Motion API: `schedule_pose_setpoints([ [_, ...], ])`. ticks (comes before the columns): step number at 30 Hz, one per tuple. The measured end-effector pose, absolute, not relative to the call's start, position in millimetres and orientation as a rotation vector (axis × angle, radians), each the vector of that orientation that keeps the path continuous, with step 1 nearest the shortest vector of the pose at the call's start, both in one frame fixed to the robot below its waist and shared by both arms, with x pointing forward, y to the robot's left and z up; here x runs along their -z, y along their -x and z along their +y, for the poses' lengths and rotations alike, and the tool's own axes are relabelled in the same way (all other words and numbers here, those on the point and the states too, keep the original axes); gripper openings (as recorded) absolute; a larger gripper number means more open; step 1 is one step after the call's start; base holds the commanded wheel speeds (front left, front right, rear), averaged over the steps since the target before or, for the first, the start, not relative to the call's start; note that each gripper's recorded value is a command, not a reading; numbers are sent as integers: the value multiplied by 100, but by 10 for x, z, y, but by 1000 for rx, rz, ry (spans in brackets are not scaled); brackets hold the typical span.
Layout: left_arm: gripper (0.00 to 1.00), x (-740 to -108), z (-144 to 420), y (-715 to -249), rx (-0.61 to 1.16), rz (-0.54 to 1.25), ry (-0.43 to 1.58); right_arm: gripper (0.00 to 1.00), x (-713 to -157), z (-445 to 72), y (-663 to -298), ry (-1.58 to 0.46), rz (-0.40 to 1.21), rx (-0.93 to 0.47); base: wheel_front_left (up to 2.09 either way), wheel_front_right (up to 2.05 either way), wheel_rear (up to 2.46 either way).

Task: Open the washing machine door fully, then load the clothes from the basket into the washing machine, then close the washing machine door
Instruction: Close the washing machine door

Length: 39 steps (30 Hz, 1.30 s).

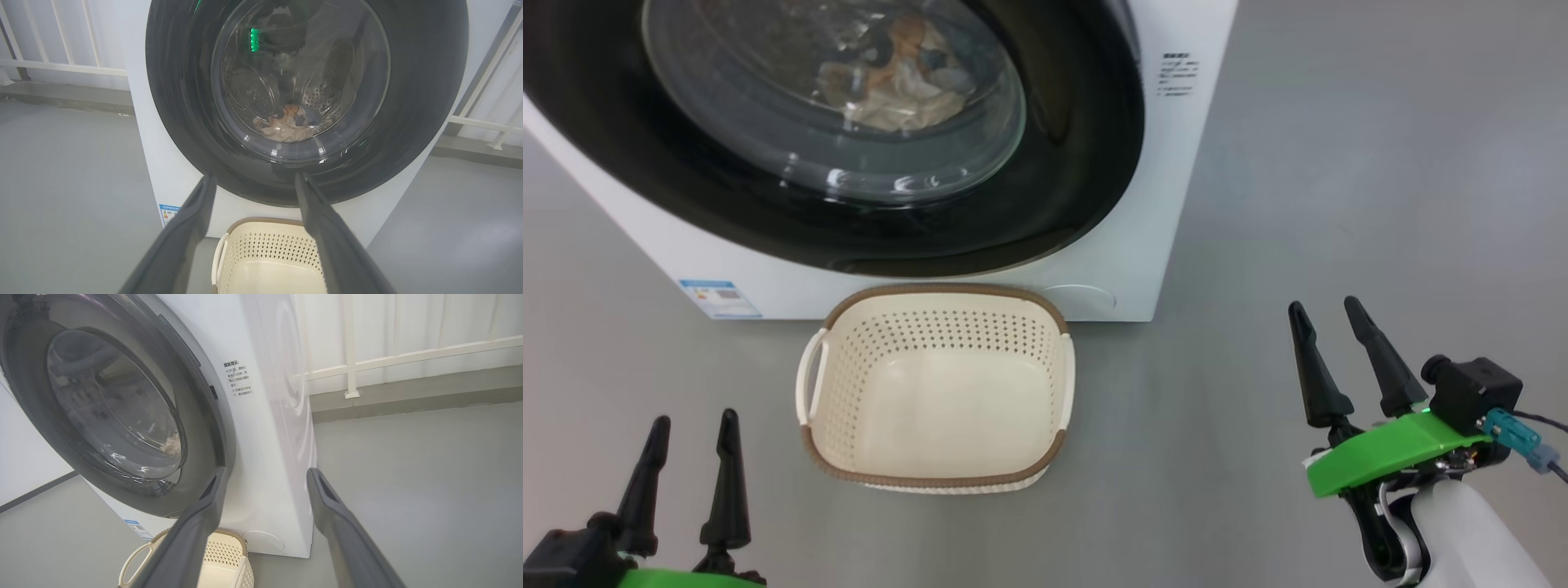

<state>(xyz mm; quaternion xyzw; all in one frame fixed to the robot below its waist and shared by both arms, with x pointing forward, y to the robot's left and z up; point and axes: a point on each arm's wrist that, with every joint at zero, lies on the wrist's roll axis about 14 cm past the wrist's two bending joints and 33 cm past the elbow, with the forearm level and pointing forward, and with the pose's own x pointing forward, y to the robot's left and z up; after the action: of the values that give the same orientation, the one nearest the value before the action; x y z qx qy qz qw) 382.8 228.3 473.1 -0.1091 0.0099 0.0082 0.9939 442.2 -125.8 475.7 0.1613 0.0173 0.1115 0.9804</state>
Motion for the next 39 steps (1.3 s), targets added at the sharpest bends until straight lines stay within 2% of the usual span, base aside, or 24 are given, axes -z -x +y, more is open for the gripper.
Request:
schedule_pose_setpoints([
  [17,100,-4592,1982,-3784,73,74,229,100,-4772,-1809,-3956,-316,22,-69,0,0,0],
  [27,100,-4636,1976,-3706,79,64,218,100,-4794,-1927,-3760,-315,12,-35,0,0,0],
  [39,100,-4629,1985,-3663,77,67,211,100,-4804,-1964,-3701,-317,7,-23,0,0,0],
])
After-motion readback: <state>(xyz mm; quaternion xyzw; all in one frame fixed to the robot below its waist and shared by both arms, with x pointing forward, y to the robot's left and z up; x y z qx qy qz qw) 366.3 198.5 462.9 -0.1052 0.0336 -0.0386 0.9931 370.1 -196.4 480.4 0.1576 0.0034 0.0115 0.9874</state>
